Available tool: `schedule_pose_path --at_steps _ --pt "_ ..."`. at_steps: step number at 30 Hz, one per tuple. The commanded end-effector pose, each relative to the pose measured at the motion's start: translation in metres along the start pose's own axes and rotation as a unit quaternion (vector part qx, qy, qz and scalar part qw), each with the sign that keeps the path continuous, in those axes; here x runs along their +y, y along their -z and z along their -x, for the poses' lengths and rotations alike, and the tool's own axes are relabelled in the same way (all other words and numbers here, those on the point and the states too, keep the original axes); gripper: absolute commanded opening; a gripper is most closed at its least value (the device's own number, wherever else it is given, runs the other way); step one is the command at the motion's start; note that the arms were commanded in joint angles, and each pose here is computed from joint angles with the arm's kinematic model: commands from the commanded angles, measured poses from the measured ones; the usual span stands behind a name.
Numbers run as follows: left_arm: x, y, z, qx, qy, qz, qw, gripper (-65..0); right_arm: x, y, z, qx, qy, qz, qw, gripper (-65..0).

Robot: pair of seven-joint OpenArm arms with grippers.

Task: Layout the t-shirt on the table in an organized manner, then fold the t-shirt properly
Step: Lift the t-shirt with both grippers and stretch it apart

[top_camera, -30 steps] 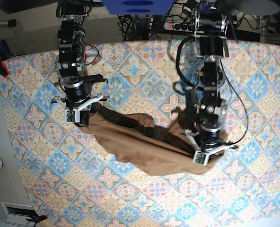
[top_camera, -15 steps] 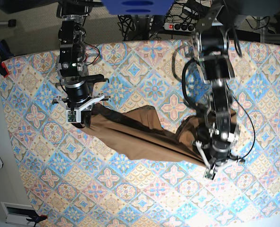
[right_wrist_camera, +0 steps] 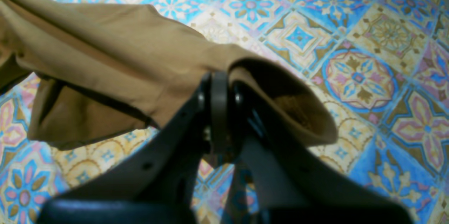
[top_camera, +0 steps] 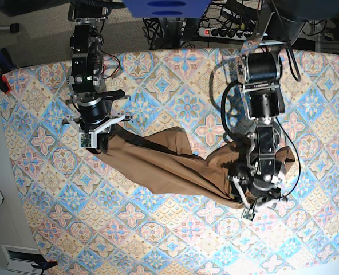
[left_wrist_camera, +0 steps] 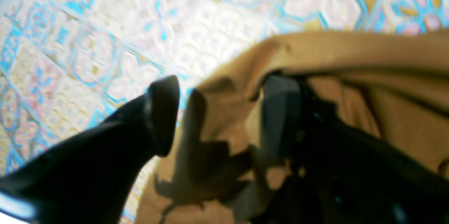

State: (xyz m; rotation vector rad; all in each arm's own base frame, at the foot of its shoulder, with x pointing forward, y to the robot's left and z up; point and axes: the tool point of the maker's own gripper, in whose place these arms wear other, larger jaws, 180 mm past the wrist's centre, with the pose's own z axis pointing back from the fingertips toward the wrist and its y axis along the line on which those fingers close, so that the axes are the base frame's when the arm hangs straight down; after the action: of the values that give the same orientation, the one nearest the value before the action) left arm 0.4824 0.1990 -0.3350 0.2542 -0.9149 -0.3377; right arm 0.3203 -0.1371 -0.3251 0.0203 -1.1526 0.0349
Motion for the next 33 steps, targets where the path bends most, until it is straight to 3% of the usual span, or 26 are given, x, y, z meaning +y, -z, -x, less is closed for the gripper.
schedule_pose_path --at_steps 1,4,9,17,23,33 --pt "0.018 -0.011 -0.034 -0.049 -0.002 -0.024 0.999 -26.1 -0.002 0.000 -0.016 -0.028 -0.002 0.003 0.9996 -65.0" --pt "0.022 -0.039 -0.045 -0.096 -0.008 -0.037 0.995 -26.1 -0.001 0.000 -0.015 -0.027 -0.002 0.002 0.9996 -65.0" --pt "0.003 -0.093 -0.054 -0.167 -0.004 -0.007 0.986 -26.1 0.000 0.007 -0.036 -0.051 -0.003 -0.001 0.9987 -65.0" --pt "-0.036 -0.108 0.037 -0.073 0.018 0.040 0.996 -26.1 0.000 0.007 -0.035 -0.050 -0.003 -0.001 0.9987 -65.0" --pt "-0.024 -0.093 0.086 -0.010 0.000 0.037 0.999 -25.7 0.000 0.007 -0.035 -0.050 -0.003 -0.001 0.9987 -65.0" --pt "-0.017 -0.068 0.083 0.009 0.039 0.060 0.997 -26.0 0.000 0.007 -0.034 -0.048 -0.003 -0.001 0.9988 -65.0"
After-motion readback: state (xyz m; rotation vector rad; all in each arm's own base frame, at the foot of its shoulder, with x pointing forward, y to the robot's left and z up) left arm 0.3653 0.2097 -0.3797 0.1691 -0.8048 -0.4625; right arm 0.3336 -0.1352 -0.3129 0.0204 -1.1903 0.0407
